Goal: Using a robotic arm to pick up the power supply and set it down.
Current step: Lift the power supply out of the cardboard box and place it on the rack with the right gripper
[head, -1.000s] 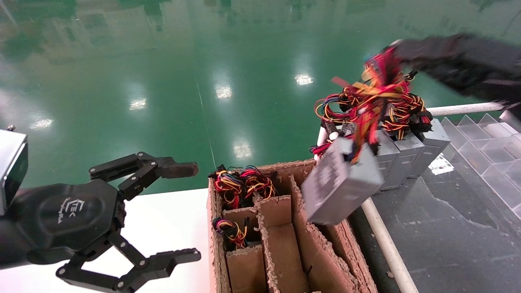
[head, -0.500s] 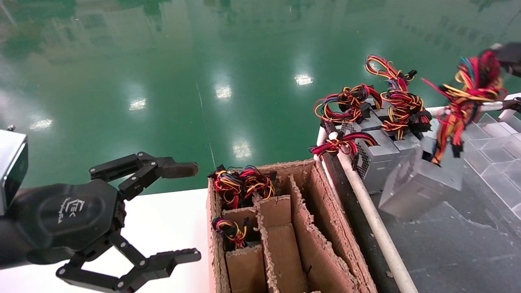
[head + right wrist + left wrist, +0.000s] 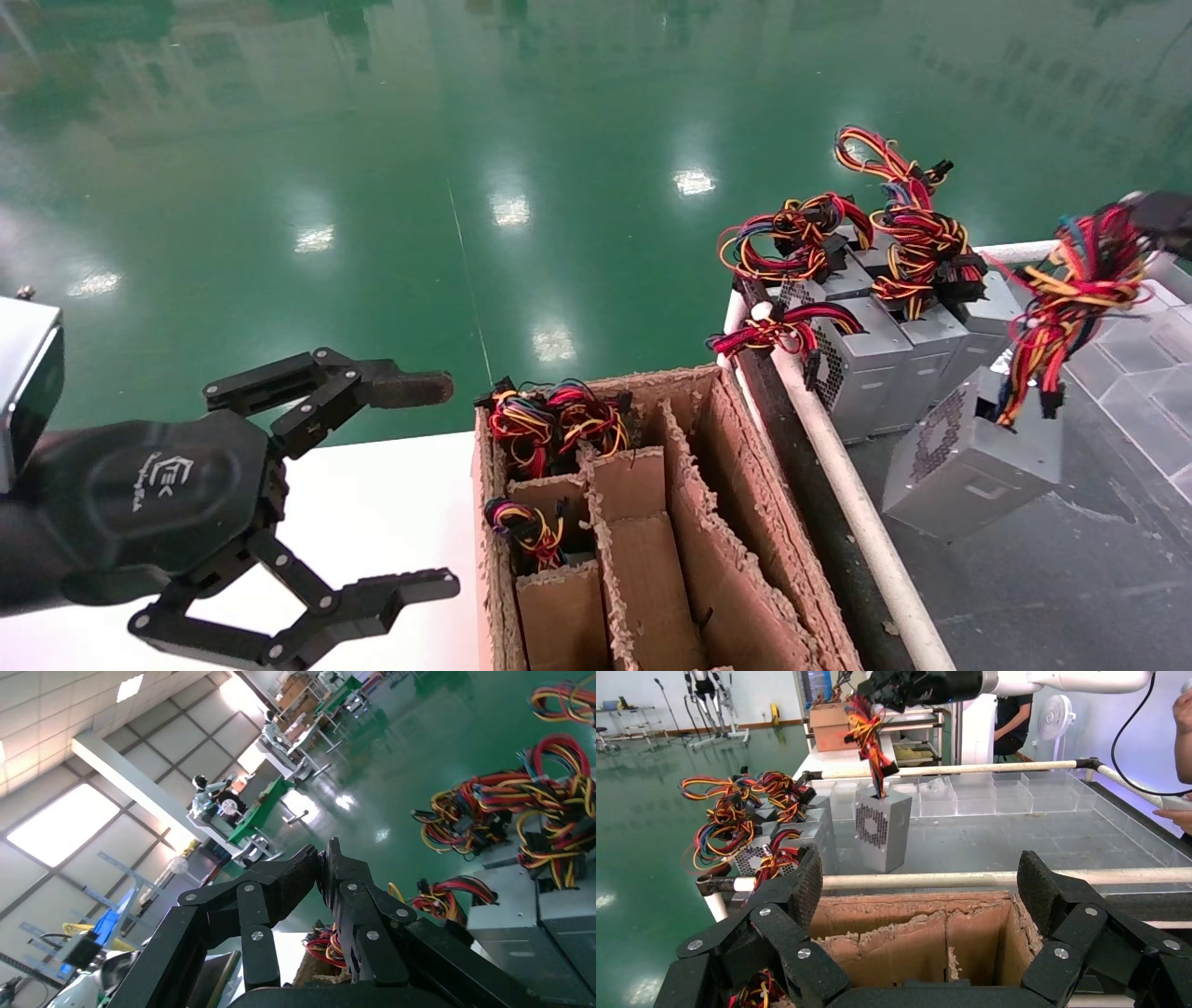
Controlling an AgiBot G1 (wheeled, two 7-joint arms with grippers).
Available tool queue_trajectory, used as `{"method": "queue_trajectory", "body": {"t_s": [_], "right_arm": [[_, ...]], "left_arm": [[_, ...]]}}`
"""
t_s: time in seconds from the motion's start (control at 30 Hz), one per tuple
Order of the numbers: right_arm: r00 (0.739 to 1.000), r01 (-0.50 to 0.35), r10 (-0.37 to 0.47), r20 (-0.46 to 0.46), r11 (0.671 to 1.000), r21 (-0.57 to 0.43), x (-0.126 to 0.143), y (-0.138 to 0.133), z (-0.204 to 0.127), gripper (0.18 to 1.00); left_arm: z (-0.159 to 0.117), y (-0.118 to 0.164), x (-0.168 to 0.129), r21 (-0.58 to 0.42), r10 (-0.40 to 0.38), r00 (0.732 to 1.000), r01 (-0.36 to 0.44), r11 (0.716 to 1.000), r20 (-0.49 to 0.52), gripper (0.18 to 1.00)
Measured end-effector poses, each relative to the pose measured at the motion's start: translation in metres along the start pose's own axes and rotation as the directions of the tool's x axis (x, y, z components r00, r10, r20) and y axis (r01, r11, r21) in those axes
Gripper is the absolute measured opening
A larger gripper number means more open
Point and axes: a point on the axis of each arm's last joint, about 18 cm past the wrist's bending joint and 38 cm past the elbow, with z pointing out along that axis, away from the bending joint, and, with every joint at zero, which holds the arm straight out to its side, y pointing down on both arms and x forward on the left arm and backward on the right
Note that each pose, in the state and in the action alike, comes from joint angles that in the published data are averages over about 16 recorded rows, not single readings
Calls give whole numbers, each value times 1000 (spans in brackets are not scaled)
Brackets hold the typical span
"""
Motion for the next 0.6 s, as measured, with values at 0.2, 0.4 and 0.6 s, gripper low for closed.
{"method": "queue_trajectory", "body": {"t_s": [0.2, 0.4, 0.6], "right_arm": [[1000, -7, 7, -21, 1000, -14, 15, 9, 12, 191], [999, -1, 0, -35, 999, -36, 26, 13, 33, 191], [999, 16, -18, -43, 998, -63, 32, 15, 56, 191]], "left_arm": [[0, 0, 0, 0, 0, 1000, 0, 1000, 0, 1001], [0, 0, 0, 0, 0, 1000, 0, 1000, 0, 1001], [0, 0, 0, 0, 0, 1000, 0, 1000, 0, 1001]]}}
